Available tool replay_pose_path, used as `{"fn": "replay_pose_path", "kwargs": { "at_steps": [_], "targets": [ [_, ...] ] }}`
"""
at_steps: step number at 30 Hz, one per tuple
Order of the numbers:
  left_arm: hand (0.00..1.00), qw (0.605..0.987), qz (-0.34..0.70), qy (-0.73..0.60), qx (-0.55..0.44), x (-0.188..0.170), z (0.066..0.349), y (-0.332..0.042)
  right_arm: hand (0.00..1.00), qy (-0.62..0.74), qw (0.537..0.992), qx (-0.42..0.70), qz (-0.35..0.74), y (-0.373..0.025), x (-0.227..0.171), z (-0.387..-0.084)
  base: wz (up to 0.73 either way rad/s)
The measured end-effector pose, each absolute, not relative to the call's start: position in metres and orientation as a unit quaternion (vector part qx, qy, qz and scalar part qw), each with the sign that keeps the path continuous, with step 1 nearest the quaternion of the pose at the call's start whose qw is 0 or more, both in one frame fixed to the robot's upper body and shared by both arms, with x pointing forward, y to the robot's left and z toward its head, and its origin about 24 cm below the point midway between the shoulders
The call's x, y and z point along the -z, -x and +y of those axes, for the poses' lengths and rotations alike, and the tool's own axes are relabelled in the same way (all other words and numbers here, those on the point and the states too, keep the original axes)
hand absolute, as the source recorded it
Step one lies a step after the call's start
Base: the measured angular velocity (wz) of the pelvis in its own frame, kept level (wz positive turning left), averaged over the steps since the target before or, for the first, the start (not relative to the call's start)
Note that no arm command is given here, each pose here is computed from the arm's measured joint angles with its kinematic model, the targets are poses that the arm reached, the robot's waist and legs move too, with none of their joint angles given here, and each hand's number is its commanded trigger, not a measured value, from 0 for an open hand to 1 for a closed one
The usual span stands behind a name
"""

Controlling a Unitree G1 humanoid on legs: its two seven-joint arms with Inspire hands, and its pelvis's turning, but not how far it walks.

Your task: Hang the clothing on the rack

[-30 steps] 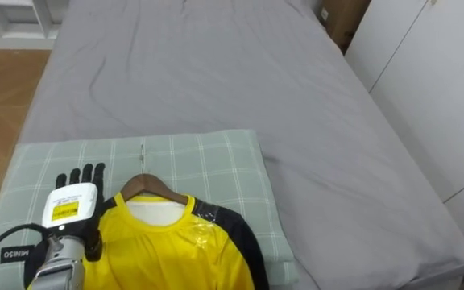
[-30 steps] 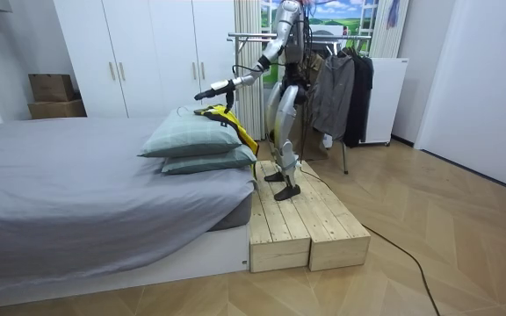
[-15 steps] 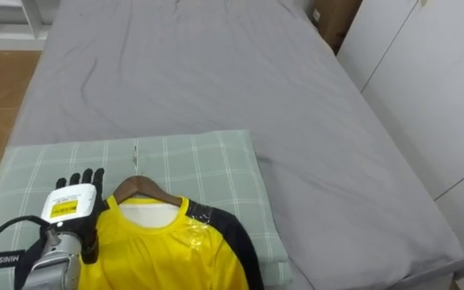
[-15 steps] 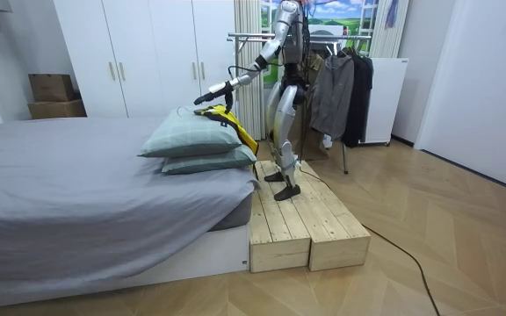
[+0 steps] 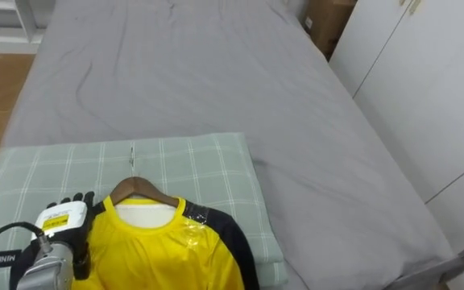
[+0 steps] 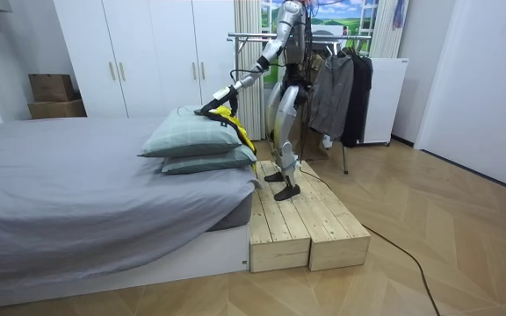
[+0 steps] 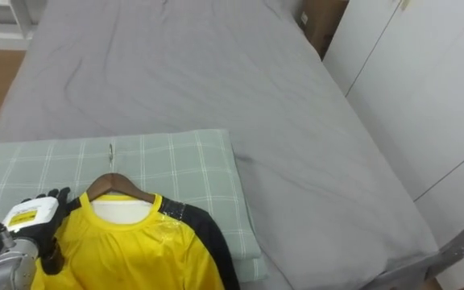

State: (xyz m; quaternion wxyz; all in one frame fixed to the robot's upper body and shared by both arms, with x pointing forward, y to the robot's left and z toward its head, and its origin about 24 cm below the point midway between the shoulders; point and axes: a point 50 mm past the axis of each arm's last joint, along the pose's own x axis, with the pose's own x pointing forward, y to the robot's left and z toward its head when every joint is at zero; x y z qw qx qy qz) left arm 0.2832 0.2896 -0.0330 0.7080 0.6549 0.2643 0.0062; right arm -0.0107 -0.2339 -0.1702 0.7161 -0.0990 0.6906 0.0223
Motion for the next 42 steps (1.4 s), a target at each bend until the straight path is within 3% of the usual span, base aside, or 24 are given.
{"fn": "replay_pose_path", "kwargs": {
  "at_steps": [26,27,28,29,30,31,42],
  "targets": [
    [0.0,0.7,0.293,-0.651,0.0,0.03,0.302,-0.282,0.0,0.081,0.712,-0.037,0.697,0.017,0.171,-0.228,-0.01],
    [0.03,0.7,0.293,-0.651,0.0,0.03,0.302,-0.282,0.0,0.081,0.711,-0.037,0.697,0.017,0.171,-0.228,0.0],
    [0.27,0.7,0.293,-0.651,-0.001,0.03,0.303,-0.282,0.0,0.081,0.711,-0.037,0.697,0.017,0.171,-0.228,0.0],
    [0.62,0.7,0.293,-0.651,-0.001,0.03,0.303,-0.282,0.0,0.08,0.711,-0.037,0.698,0.018,0.171,-0.228,0.0],
    [0.68,0.7,0.293,-0.651,-0.001,0.03,0.303,-0.282,0.0,0.08,0.71,-0.037,0.698,0.018,0.171,-0.228,0.0],
    [1.0,0.7,0.293,-0.651,-0.001,0.03,0.303,-0.282,0.0,0.08,0.71,-0.037,0.699,0.019,0.171,-0.228,0.0],
    [1.0,0.701,0.272,-0.659,-0.024,0.016,0.306,-0.292,0.0,0.079,0.709,-0.037,0.7,0.02,0.171,-0.228,0.0]
  ]
}}
